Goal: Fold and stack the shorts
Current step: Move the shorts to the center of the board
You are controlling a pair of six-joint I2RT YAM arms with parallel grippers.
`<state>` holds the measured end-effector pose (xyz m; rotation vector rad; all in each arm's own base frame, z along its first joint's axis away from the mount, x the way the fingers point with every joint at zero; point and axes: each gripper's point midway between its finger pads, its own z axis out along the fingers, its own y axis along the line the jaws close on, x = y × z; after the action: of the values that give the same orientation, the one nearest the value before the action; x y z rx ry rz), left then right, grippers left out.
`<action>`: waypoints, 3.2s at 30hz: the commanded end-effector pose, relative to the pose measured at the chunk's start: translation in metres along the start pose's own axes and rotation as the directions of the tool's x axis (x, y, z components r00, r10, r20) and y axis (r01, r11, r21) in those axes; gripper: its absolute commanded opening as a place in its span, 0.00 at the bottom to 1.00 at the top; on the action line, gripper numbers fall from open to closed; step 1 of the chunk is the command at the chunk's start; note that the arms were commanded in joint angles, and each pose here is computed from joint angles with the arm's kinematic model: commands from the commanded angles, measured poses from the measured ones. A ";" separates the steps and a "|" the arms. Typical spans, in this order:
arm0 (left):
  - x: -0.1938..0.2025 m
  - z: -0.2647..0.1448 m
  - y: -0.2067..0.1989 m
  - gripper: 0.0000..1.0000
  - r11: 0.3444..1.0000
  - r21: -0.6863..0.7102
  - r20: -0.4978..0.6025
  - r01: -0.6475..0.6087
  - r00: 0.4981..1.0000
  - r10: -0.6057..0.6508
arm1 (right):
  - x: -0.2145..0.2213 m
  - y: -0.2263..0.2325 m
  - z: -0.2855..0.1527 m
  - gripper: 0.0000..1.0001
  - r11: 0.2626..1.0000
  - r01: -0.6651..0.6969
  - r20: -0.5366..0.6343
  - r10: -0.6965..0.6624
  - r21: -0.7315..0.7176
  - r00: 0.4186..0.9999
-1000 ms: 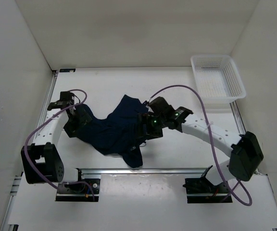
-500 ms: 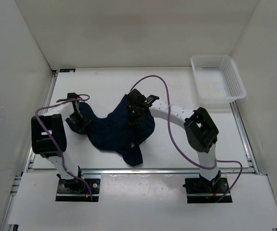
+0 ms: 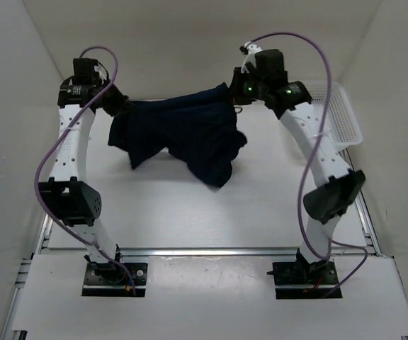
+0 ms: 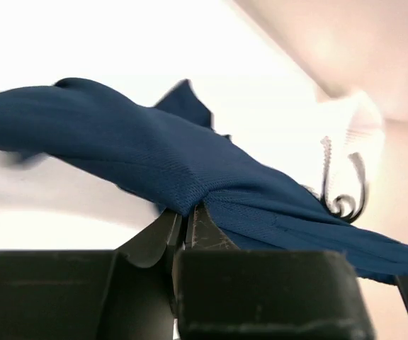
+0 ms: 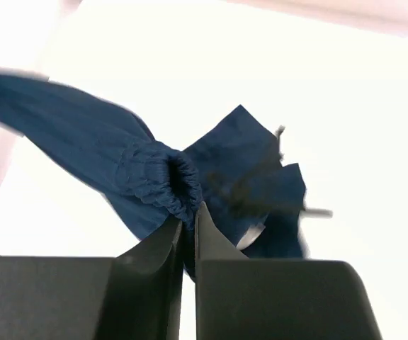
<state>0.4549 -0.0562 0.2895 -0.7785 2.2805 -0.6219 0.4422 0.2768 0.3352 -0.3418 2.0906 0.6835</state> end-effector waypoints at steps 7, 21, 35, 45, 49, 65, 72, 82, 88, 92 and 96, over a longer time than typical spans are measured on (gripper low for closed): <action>0.107 -0.052 0.043 0.12 0.986 -0.078 -0.122 -0.149 0.983 0.139 | 0.123 -0.028 -0.123 0.01 0.940 0.218 0.005 -0.227 0.263 0.974; 0.166 0.033 0.149 0.10 0.928 -0.333 -0.328 -0.169 0.943 0.054 | 0.295 -0.093 -0.137 0.73 0.699 -0.550 -0.138 0.667 0.457 0.733; 0.222 0.073 0.199 0.94 0.912 -0.380 -0.478 -0.156 0.877 -0.049 | 0.372 -0.054 -0.156 0.78 0.471 -0.773 -0.208 0.882 0.425 0.423; 0.225 0.098 0.206 0.46 0.891 -0.417 -0.493 -0.182 0.868 -0.053 | 0.365 -0.048 -0.176 0.82 0.420 -0.757 -0.199 0.907 0.500 0.372; 0.222 0.099 0.204 0.10 0.893 -0.412 -0.488 -0.181 0.871 -0.049 | 0.372 -0.043 -0.183 0.82 0.389 -0.776 -0.187 0.921 0.496 0.342; 0.215 0.080 0.187 0.10 0.917 -0.367 -0.456 -0.157 0.889 -0.030 | 0.383 -0.057 -0.144 0.39 0.320 -0.812 -0.160 0.947 0.488 0.278; 0.202 0.075 0.171 0.10 0.927 -0.341 -0.429 -0.153 0.903 -0.009 | 0.355 -0.074 -0.140 0.00 0.421 -0.770 -0.112 0.900 0.480 0.422; 0.029 0.006 0.013 0.10 0.992 -0.088 -0.133 -0.090 0.988 0.078 | 0.092 -0.151 -0.125 0.00 0.762 -0.599 0.058 0.605 0.246 0.794; -0.041 -0.096 -0.071 0.10 0.965 0.239 0.124 -0.110 0.989 0.083 | -0.071 -0.094 -0.186 0.00 0.933 -0.359 0.281 0.339 0.021 0.898; -0.028 -0.120 -0.061 0.10 0.957 0.266 0.166 -0.114 0.984 0.071 | -0.038 -0.083 -0.190 0.00 0.941 -0.338 0.252 0.325 0.008 0.912; 0.014 -0.104 -0.015 0.10 0.979 0.184 0.097 -0.086 0.993 0.069 | 0.049 -0.093 -0.195 0.00 0.918 -0.384 0.200 0.359 0.104 0.912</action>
<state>0.3872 -0.0545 0.3992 -0.5831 2.0579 -0.7559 0.3474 0.0977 0.4124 0.1629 1.9190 0.8224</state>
